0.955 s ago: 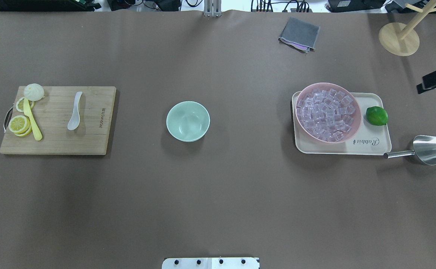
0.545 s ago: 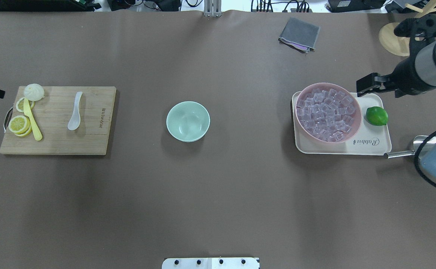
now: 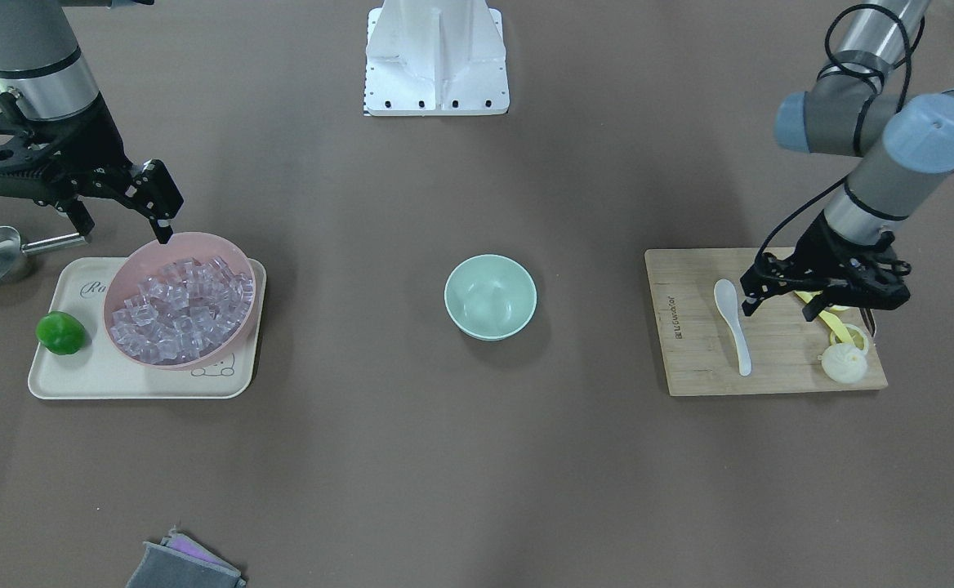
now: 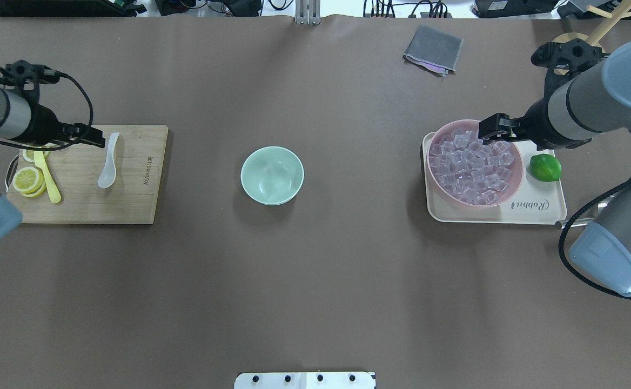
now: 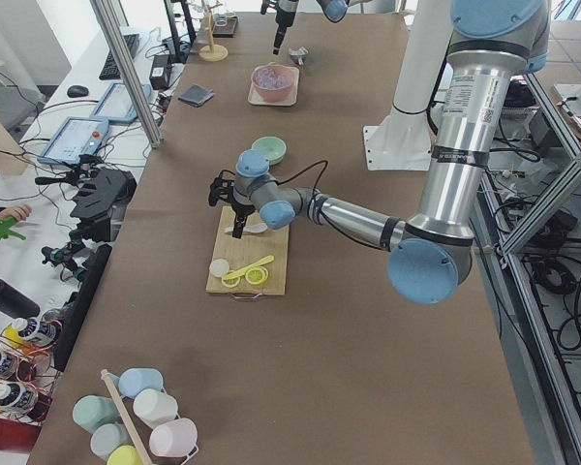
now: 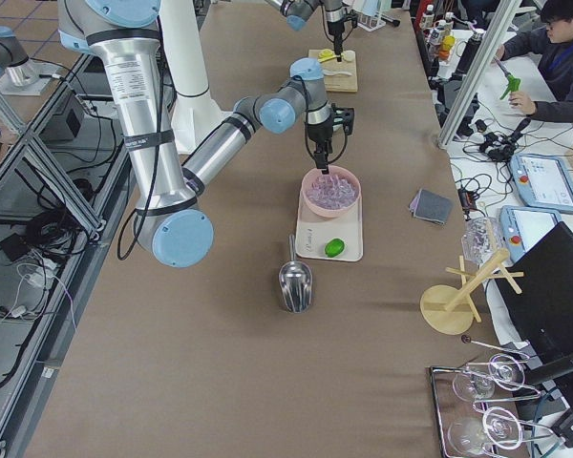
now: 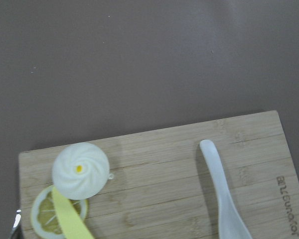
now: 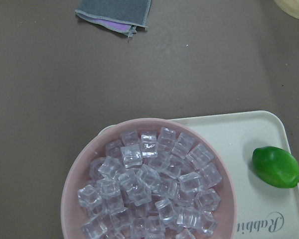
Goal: Put spoon and ice into bowl
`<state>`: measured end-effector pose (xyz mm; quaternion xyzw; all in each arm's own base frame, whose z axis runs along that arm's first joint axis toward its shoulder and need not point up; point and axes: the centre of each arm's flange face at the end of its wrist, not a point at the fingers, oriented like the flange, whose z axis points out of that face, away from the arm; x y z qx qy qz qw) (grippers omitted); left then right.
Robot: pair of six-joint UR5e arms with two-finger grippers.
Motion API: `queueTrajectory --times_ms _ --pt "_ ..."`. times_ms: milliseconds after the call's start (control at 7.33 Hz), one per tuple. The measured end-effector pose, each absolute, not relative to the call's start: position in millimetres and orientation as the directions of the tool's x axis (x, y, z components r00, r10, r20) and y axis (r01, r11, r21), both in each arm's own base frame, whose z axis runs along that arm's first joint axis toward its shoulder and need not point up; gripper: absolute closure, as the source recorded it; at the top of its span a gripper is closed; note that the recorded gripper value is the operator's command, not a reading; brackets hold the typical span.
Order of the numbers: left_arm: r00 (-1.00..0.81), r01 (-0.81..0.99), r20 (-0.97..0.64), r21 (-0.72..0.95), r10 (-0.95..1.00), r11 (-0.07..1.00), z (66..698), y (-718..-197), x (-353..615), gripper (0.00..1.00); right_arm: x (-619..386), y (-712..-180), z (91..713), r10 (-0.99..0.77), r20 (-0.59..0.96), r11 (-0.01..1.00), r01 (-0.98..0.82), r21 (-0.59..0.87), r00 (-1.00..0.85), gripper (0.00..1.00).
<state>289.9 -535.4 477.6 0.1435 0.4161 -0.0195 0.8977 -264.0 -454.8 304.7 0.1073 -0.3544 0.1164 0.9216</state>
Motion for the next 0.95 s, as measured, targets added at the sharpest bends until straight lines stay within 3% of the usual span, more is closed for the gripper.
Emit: queueTrajectory --times_ms 273,545,682,818,955 --pt "0.670 0.155 -0.738 0.246 0.081 0.957 480 -534 314 0.36 -267 -454 306 0.138 0.674 0.950 -0.289 0.117 0.726 0.00" --pt "0.677 0.149 -0.731 0.247 0.083 0.958 488 -534 323 0.41 -269 -454 307 0.137 0.672 0.951 -0.287 0.116 0.728 0.00" --pt "0.675 0.151 -0.732 0.257 0.091 0.955 492 -536 331 0.54 -269 -454 308 0.136 0.672 0.951 -0.286 0.117 0.728 0.00" --pt "0.670 0.154 -0.736 0.267 0.098 0.951 495 -538 338 0.81 -270 -454 308 0.135 0.671 0.951 -0.285 0.117 0.729 0.00" --pt "0.665 0.157 -0.740 0.273 0.103 0.949 494 -539 341 1.00 -270 -454 308 0.135 0.671 0.952 -0.284 0.117 0.729 0.00"
